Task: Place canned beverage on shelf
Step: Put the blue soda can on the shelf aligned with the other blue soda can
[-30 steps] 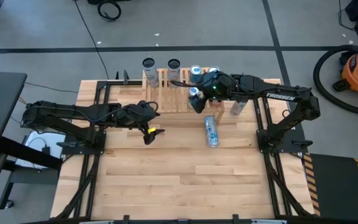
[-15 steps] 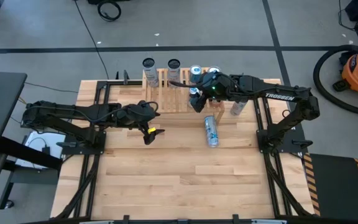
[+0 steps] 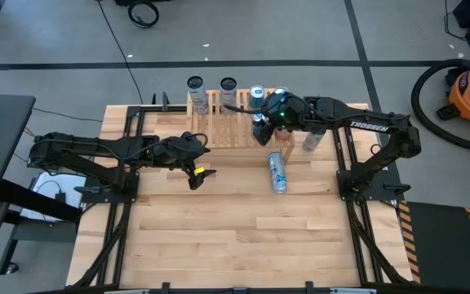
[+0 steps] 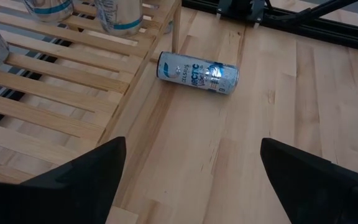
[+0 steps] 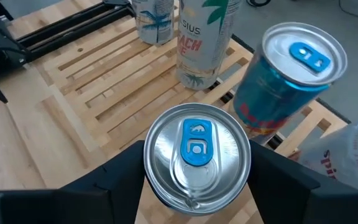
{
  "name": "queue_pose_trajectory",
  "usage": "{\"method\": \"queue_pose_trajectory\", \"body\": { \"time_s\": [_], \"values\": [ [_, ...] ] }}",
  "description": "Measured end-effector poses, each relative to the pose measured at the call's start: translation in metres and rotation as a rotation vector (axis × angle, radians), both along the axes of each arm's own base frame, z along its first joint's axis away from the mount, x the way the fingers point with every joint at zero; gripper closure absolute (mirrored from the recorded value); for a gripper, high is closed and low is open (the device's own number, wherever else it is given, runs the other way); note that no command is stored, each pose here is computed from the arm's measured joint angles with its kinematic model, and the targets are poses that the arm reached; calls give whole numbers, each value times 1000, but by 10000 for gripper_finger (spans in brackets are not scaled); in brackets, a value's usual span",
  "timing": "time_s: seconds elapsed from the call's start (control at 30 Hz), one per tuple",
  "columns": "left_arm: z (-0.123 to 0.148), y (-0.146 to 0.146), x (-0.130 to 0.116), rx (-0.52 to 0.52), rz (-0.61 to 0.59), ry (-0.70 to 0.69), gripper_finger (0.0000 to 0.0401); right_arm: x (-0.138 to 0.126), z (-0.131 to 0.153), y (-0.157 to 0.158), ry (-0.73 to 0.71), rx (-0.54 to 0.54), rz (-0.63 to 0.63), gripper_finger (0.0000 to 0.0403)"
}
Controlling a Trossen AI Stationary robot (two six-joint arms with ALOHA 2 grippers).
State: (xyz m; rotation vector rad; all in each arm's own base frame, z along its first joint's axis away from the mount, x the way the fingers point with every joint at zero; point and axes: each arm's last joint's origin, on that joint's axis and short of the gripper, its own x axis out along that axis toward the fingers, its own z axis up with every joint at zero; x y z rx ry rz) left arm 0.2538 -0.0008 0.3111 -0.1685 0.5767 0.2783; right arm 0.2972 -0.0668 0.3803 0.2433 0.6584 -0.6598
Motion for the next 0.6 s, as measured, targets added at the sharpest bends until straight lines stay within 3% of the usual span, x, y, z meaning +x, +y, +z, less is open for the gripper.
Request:
{"method": "queue_pose_trajectory", "body": {
  "time_s": [0.27,0.6],
  "values": [
    [0,0,0,-1,0,0,28,1,0,2,-11,43,70,110],
    [0,0,0,0,-1,0,28,3,2,2,-21,21,101,96]
  ]
}}
